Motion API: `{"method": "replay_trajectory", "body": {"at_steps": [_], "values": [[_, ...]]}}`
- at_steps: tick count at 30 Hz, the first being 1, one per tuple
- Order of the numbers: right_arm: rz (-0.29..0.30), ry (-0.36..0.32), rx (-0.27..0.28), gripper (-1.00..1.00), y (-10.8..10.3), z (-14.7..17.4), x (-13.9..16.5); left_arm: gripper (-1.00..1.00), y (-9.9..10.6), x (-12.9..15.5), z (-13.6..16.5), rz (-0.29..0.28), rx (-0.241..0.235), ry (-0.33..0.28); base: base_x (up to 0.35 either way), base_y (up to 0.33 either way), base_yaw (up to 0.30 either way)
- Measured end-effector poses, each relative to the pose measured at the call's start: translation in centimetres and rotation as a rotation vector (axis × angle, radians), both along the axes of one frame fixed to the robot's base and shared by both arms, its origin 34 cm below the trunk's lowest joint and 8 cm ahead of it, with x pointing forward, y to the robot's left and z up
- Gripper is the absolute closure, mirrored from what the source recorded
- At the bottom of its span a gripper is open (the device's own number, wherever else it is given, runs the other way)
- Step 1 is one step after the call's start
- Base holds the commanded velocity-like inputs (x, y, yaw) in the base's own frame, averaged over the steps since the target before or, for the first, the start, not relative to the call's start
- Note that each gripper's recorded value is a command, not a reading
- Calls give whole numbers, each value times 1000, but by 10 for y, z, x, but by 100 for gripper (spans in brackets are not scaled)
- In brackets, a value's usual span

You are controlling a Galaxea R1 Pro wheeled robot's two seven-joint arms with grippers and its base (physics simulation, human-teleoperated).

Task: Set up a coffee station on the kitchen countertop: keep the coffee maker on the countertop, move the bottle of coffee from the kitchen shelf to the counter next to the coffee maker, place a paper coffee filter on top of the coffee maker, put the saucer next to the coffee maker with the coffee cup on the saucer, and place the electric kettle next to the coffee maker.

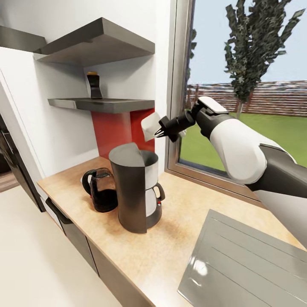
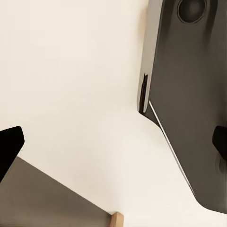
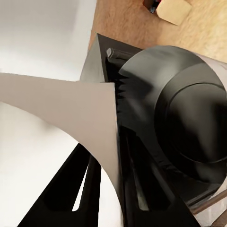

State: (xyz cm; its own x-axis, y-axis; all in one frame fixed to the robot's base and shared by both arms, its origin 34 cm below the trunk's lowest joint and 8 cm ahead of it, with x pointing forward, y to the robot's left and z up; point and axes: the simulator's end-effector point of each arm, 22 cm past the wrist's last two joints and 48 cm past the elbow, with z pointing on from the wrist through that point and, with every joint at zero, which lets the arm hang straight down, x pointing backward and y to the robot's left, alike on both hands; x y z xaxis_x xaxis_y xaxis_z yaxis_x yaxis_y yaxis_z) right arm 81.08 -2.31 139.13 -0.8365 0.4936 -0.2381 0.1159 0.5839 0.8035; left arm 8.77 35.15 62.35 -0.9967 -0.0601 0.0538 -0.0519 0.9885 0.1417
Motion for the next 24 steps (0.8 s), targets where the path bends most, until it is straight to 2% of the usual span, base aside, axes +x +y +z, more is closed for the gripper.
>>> {"method": "replay_trajectory", "body": {"at_steps": [6,12,24], "values": [[-21,4,30,100,1,4,3,-100,0,0,0,0,0,0,0,0,0],[-47,7,37,100,-1,4,6,-100,0,0,0,0,0,-1,0,0,0],[-49,25,31,100,-1,-3,5,-100,0,1,0,0,0,-1,0,0,0]]}}
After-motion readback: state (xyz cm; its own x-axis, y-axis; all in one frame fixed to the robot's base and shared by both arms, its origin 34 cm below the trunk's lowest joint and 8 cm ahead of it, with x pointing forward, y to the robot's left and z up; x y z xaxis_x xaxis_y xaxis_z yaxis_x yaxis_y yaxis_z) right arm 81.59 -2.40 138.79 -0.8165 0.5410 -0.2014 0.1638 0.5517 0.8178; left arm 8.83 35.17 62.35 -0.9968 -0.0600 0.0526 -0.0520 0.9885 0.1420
